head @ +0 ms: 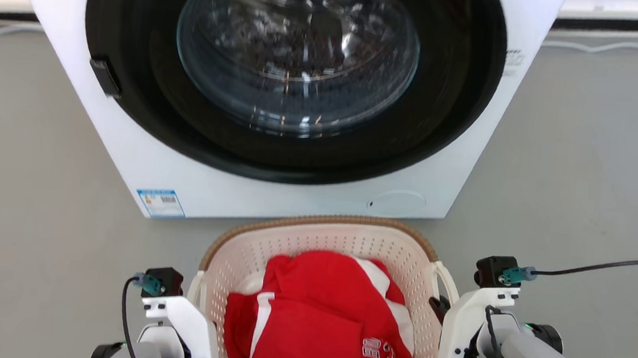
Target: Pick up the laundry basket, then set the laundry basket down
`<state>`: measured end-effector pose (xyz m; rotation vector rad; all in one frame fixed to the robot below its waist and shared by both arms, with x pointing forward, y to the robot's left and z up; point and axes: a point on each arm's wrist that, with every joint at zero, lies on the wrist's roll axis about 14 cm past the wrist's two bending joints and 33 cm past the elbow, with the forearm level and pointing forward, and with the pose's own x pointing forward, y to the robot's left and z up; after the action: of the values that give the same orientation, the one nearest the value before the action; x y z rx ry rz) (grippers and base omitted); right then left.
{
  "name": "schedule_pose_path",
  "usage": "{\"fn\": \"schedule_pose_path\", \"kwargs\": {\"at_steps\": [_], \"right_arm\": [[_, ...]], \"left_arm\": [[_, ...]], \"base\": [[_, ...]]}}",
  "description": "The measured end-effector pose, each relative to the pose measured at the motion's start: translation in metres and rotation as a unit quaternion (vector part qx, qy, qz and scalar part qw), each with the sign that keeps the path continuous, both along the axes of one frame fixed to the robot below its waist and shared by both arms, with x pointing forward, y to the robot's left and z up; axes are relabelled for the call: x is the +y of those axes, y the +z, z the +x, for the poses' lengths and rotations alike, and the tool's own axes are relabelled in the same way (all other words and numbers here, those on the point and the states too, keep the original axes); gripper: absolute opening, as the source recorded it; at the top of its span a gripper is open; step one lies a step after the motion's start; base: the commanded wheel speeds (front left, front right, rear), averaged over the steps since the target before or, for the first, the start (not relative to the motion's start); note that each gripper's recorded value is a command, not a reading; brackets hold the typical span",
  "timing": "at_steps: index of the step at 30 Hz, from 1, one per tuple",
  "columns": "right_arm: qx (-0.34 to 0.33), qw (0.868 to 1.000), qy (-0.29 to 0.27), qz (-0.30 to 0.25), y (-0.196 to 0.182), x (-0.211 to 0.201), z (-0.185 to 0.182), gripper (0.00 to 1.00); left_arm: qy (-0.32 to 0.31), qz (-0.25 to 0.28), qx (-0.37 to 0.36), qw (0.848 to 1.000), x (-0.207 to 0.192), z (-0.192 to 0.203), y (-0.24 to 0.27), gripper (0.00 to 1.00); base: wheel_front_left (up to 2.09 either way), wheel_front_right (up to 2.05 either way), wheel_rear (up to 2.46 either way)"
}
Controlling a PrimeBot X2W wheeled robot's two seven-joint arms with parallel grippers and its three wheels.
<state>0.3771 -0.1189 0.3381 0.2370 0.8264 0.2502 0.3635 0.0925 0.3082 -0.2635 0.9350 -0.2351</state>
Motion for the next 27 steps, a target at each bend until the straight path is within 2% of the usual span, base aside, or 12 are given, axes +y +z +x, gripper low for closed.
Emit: {"fn": "schedule_pose_path", "kwargs": {"at_steps": [10,27], "right_arm": [[0.04,0.999,0.017,-0.007,0.007,-0.002,-0.018,0.0],[0.049,0.998,0.024,-0.008,0.007,-0.003,-0.027,0.0]], "left_arm": [[-0.018,0.002,0.036,0.999,-0.004,-0.021,0.003,0.0],[-0.024,0.0,0.046,0.999,-0.007,-0.031,0.002,0.0]], "base": [[0.0,0.0,0.0],[0.0,0.0,0.0]]}}
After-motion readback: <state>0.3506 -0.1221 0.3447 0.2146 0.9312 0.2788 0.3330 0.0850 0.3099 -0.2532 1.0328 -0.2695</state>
